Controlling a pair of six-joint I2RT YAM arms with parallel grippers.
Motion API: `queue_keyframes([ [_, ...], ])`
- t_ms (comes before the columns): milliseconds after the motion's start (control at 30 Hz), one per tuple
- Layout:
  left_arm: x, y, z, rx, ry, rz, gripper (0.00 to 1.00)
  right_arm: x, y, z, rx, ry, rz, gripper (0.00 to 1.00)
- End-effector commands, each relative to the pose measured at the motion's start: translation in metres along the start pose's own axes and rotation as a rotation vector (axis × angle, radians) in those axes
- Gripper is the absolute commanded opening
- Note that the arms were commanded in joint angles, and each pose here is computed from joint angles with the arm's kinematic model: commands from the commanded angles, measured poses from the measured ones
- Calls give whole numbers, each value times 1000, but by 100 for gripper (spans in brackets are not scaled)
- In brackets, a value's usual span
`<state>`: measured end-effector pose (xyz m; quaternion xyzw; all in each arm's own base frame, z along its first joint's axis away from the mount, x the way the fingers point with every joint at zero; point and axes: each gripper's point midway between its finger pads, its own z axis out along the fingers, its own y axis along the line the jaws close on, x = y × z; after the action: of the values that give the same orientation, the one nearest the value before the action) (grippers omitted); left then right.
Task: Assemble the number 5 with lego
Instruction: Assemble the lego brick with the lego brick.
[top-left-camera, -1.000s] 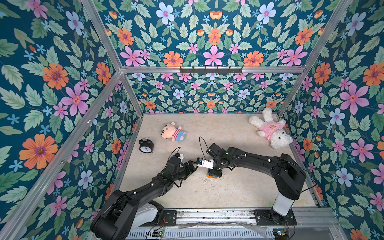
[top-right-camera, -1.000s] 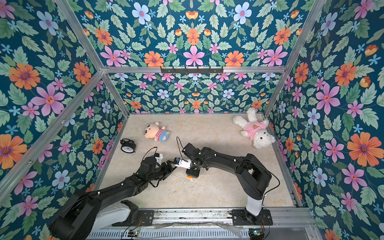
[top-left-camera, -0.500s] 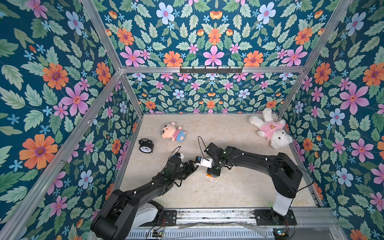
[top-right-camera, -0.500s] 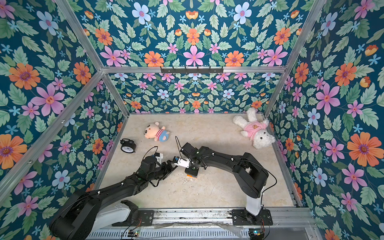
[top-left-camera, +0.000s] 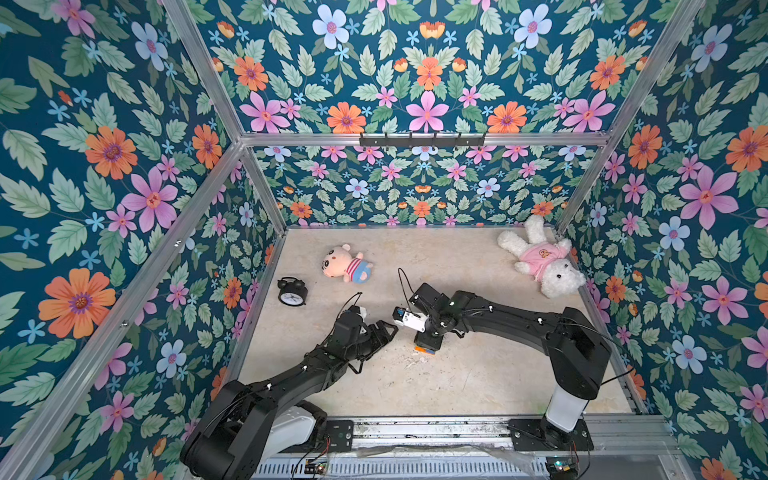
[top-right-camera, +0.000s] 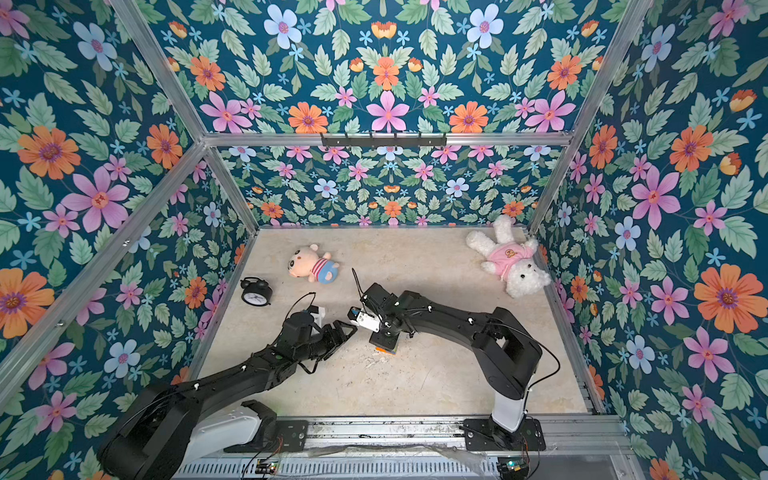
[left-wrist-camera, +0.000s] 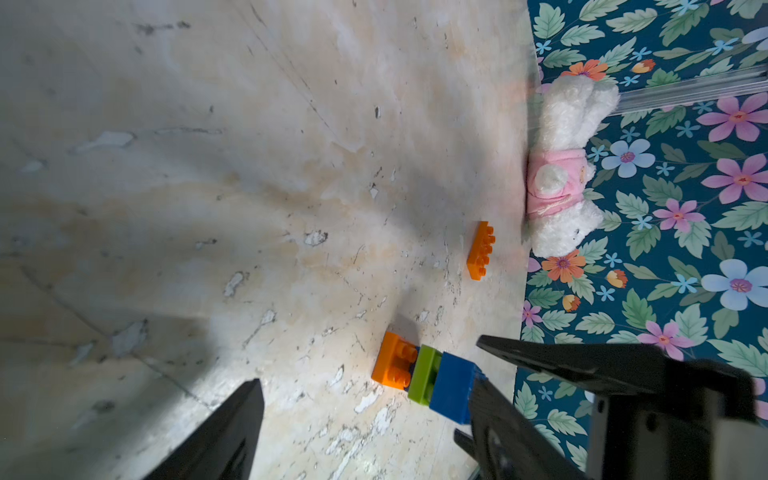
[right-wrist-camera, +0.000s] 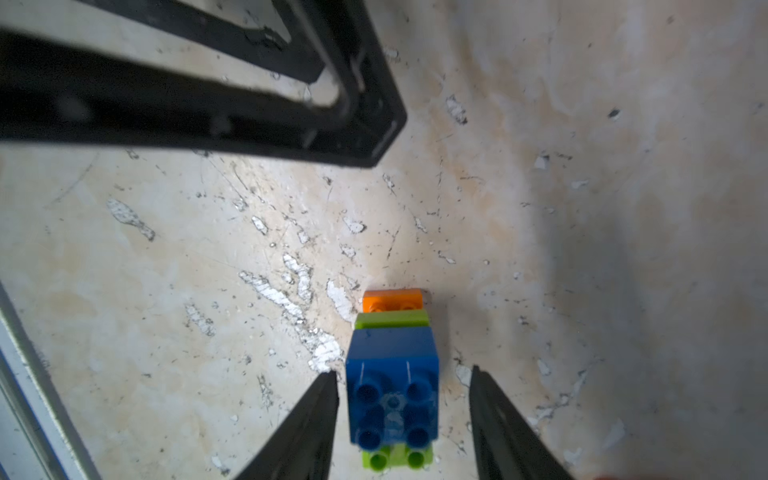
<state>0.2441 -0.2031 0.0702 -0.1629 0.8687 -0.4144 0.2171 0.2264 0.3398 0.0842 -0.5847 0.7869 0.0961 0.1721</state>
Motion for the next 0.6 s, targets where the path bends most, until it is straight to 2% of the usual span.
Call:
queue_keyframes([
  [0,-1,-8,0,21,9,40,83,-16,2,-15,-5,-86,11,59],
  [67,-1,-17,1,51,22,62,86,-20,2,-27,-1,-125,35,59],
  [133,0,-32,3,99,54,110,89,-24,-9,-45,52,-205,150,59],
  [233,4,-48,9,133,109,187,93,-27,-28,-69,-44,-404,519,58],
  [333,15,-51,21,144,187,234,95,-5,-46,-80,-96,-514,852,58],
  [400,23,-52,30,156,235,240,94,10,-42,-75,-152,-534,1009,57],
  [500,32,-51,42,158,297,240,89,30,-32,-59,-194,-466,1152,55],
  [567,35,-50,46,157,300,236,89,34,-25,-50,-254,-489,1212,52],
])
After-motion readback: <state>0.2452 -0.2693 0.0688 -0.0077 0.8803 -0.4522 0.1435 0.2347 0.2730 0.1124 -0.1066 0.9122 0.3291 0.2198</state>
